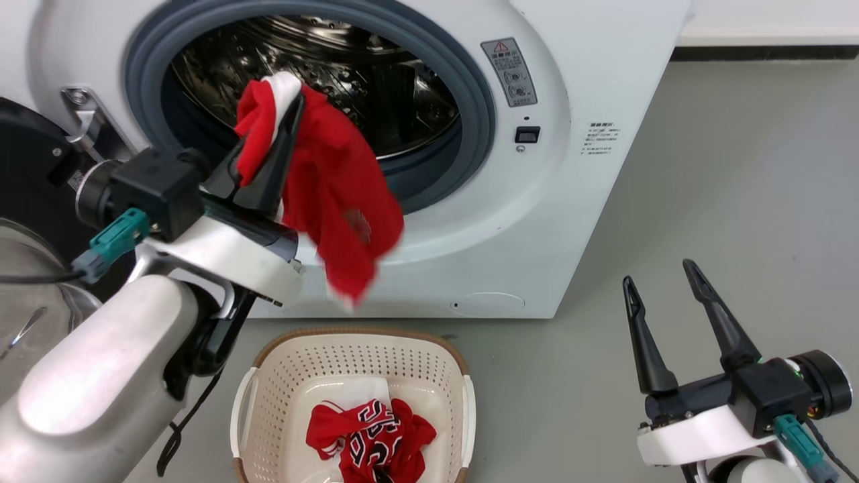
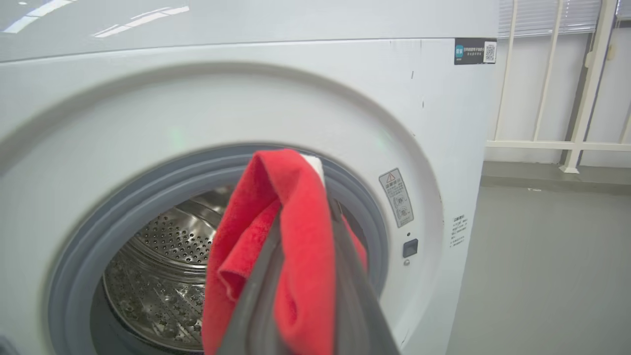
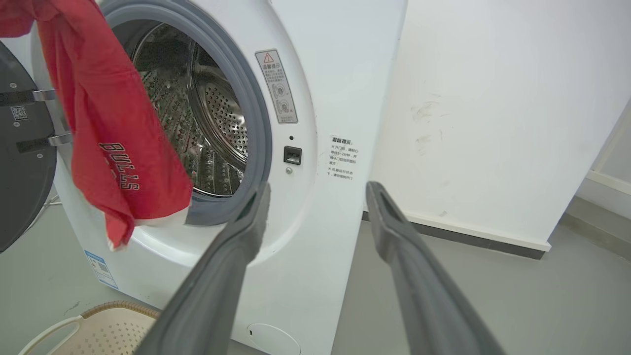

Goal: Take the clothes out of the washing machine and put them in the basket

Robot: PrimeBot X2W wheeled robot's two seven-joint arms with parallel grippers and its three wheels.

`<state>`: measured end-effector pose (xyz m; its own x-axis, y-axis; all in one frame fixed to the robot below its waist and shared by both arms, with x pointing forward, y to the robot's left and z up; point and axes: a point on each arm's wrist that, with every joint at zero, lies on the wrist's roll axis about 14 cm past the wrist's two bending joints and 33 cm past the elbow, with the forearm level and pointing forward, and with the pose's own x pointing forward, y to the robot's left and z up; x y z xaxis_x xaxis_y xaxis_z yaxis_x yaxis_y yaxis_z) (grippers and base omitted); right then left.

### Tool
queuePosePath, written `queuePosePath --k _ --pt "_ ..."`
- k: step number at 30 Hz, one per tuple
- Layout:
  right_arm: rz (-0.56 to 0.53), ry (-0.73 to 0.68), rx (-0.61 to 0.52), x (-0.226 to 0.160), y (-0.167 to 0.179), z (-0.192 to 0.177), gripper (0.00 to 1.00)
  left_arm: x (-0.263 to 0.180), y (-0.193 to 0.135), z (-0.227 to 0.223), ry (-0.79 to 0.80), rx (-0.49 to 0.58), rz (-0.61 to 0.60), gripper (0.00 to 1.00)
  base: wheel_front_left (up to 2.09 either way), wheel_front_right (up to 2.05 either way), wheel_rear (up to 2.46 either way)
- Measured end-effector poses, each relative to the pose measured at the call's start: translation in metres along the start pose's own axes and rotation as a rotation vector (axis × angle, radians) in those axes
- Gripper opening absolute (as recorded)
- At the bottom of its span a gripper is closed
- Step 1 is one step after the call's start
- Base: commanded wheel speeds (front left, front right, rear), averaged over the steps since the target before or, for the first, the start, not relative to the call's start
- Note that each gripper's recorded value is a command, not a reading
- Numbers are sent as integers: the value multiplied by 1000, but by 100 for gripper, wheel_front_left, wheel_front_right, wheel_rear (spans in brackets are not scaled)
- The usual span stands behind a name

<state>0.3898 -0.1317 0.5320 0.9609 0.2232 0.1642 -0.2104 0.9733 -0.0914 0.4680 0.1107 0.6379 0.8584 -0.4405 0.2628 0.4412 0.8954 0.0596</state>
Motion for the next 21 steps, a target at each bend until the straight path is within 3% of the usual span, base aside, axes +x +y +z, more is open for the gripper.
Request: queuePosePath --k 14,19,21 --pt "5 -3 3 -9 4 4 100 -24 -19 50 -101 51 -10 0 0 0 0" --pt "5 4 8 -9 4 1 100 -35 -24 36 -59 38 -9 0 0 0 0" --pt "5 13 11 -6 3 -3 100 -45 -25 5 30 4 5 0 0 0 0"
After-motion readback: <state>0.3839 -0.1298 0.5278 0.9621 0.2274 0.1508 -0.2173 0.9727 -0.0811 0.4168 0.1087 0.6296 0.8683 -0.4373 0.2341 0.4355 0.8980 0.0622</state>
